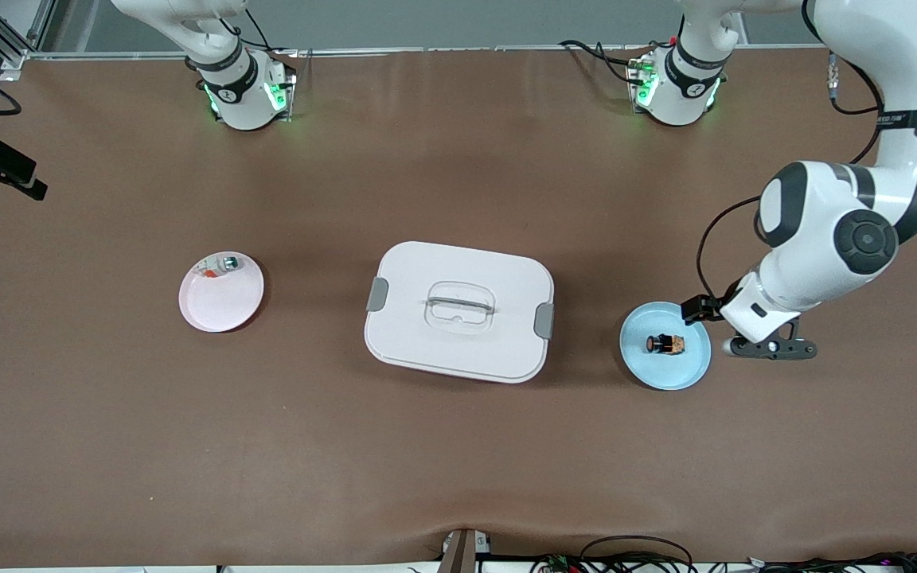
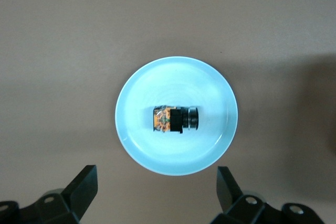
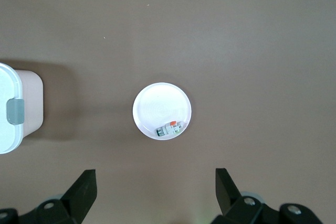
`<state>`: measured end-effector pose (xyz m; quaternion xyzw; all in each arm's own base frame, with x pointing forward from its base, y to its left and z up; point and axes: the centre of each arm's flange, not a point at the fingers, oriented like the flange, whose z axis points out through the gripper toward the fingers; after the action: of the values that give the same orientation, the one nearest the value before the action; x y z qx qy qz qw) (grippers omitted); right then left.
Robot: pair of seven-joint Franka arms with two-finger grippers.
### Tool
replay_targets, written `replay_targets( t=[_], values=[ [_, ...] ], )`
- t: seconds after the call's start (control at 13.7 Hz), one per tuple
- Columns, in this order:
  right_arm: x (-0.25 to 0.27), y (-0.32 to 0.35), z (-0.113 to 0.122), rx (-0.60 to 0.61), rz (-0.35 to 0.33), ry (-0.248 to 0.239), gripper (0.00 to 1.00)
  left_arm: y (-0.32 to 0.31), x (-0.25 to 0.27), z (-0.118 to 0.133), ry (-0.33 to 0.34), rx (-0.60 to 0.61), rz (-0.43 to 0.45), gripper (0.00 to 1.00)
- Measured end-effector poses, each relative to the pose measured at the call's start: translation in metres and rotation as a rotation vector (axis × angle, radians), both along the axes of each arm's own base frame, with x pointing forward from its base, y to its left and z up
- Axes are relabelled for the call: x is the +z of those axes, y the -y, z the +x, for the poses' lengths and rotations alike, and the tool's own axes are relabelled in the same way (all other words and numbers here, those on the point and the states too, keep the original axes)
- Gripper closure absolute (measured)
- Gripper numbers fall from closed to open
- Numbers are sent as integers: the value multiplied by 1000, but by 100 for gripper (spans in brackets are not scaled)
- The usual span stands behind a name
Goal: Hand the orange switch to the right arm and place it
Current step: 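Lower the left gripper and close it on the orange switch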
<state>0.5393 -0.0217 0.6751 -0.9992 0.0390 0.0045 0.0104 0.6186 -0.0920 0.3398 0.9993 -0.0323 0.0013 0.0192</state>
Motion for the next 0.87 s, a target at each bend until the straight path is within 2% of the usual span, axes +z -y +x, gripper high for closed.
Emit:
replay_targets(
  t=[0.29, 0.66, 0.87],
  values=[
    [0, 0, 0, 0, 0, 1, 0, 15, -44, 1, 10, -31, 2, 0],
    [0, 0, 0, 0, 0, 1, 0, 19, -95, 2, -23, -54, 19, 0],
    [0, 0, 0, 0, 0, 1, 0, 20, -118, 7, -21, -64, 26, 0]
  ],
)
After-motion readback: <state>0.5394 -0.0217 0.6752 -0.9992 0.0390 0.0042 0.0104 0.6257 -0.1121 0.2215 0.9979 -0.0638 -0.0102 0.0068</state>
